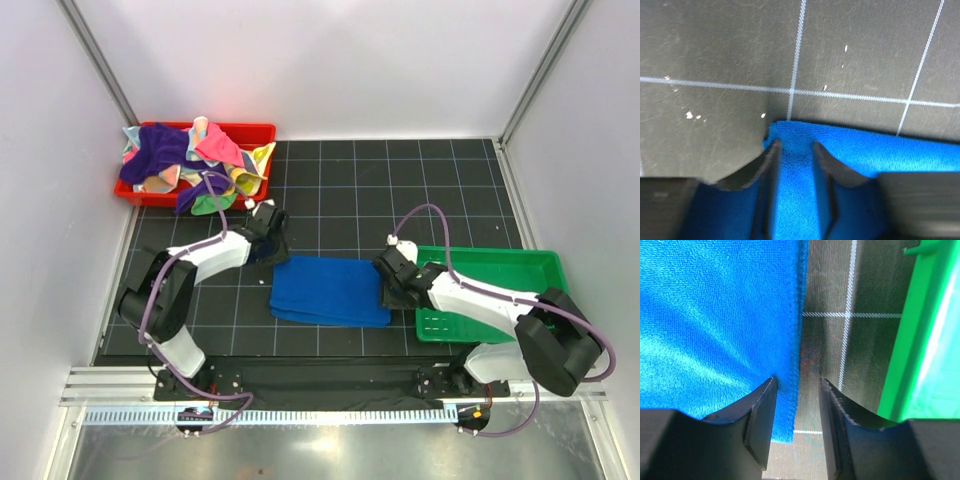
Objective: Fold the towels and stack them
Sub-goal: Smooth out wrinkles on the folded towel, then neatly place the folded towel into the bin
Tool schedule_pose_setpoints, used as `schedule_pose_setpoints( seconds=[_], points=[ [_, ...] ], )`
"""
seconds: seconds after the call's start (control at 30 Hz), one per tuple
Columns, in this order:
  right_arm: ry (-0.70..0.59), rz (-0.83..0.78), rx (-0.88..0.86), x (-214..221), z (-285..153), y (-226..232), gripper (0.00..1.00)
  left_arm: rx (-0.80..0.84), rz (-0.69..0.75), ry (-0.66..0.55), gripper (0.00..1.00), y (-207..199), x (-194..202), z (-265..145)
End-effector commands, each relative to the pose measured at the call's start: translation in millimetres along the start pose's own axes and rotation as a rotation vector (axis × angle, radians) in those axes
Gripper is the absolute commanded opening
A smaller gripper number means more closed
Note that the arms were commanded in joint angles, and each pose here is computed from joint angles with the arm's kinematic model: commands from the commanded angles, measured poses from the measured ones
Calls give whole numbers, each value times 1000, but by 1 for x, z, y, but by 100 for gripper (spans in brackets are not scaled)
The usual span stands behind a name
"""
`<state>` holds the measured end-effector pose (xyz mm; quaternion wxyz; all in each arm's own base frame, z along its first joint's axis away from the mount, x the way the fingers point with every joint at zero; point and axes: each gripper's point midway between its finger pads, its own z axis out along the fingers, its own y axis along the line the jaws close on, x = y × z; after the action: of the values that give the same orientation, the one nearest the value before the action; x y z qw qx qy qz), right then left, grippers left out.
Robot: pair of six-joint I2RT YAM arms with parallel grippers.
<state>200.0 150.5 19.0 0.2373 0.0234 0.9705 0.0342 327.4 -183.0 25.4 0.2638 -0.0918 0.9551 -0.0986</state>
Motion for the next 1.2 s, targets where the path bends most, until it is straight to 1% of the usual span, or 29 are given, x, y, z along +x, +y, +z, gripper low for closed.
schedule_pose_setpoints(
  seconds=[0.0, 0.1, 0.2, 0.23, 0.3, 0.4, 0.43, 0.47, 0.53, 0.57, 0.63, 0.67, 0.7, 0.73, 0.77, 0.8, 0.83, 0.87, 0.9, 0.93, 0.97, 1.0, 1.03, 1.07, 1.1, 1.13, 1.17],
  points=[
    [-66, 11, -10, -27, -19, 6, 47, -7, 24, -60, 39, 2, -23, -29],
    [-115, 28, -32, -46, -32, 13, 51, 11, 30, -120, 44, -2, -35, -54],
    [-133, 46, -47, -56, -34, 17, 56, 41, 55, -134, 44, -10, -30, -72],
    [-129, 52, -48, -57, -33, 17, 57, 69, 69, -149, 44, -19, -26, -83],
    [-114, 59, -50, -58, -28, 18, 58, 90, 81, -137, 44, -22, -12, -87],
    [-105, 65, -47, -57, -25, 18, 58, 177, 100, -137, 43, -46, 10, -100],
    [-117, 70, -51, -59, -27, 18, 58, 184, 108, -131, 43, -48, 21, -100],
    [-123, 73, -53, -60, -29, 17, 58, 212, 124, -135, 43, -62, 31, -108],
    [-167, 91, -56, -69, -41, 14, 58, 217, 129, -161, 46, -73, 35, -111],
    [-178, 95, -49, -74, -48, 12, 58, 225, 131, -153, 47, -83, 45, -112],
    [-239, 116, -45, -88, -73, 5, 58, 226, 124, -181, 50, -97, 41, -115],
    [-263, 126, -46, -94, -84, 3, 58, 208, 128, -162, 52, -104, 51, -109],
    [-288, 133, -45, -99, -94, -1, 58, 195, 125, -167, 53, -109, 52, -109],
    [-351, 165, -69, -113, -118, -3, 58, 179, 119, -188, 53, -114, 50, -108],
    [-368, 174, -32, -113, -129, -15, 58, 164, 97, -194, 54, -127, 49, -102],
    [-394, 187, -28, -117, -140, -19, 58, 149, 118, -182, 55, -135, 59, -104],
    [-446, 215, -54, -124, -166, -26, 58, 124, 122, -197, 56, -140, 59, -100],
    [-481, 232, -51, -128, -178, -32, 58, 141, 106, -219, 58, -161, 52, -109],
    [-510, 248, -59, -130, -191, -37, 59, 96, 107, -209, 59, -165, 62, -95],
    [-540, 260, -69, -134, -211, -43, 59, 55, 143, -229, 59, -168, 69, -97],
    [-586, 279, -86, -137, -229, -51, 59, 88, 113, -258, 61, -195, 58, -110],
    [-604, 285, -98, -138, -240, -53, 59, 31, 122, -257, 62, -199, 68, -92],
    [-642, 300, -128, -145, -261, -56, 59, -19, 162, -251, 63, -199, 77, -96],
    [-653, 296, -130, -141, -271, -63, 59, -57, 169, -276, 64, -203, 75, -93],
    [-666, 297, -147, -142, -281, -64, 59, -27, 135, -295, 64, -230, 65, -107],
    [-698, 309, -170, -146, -298, -67, 60, -131, 175, -261, 64, -218, 82, -85],
    [-705, 298, -173, -142, -306, -72, 60, -163, 188, -262, 66, -220, 85, -83]
  ],
)
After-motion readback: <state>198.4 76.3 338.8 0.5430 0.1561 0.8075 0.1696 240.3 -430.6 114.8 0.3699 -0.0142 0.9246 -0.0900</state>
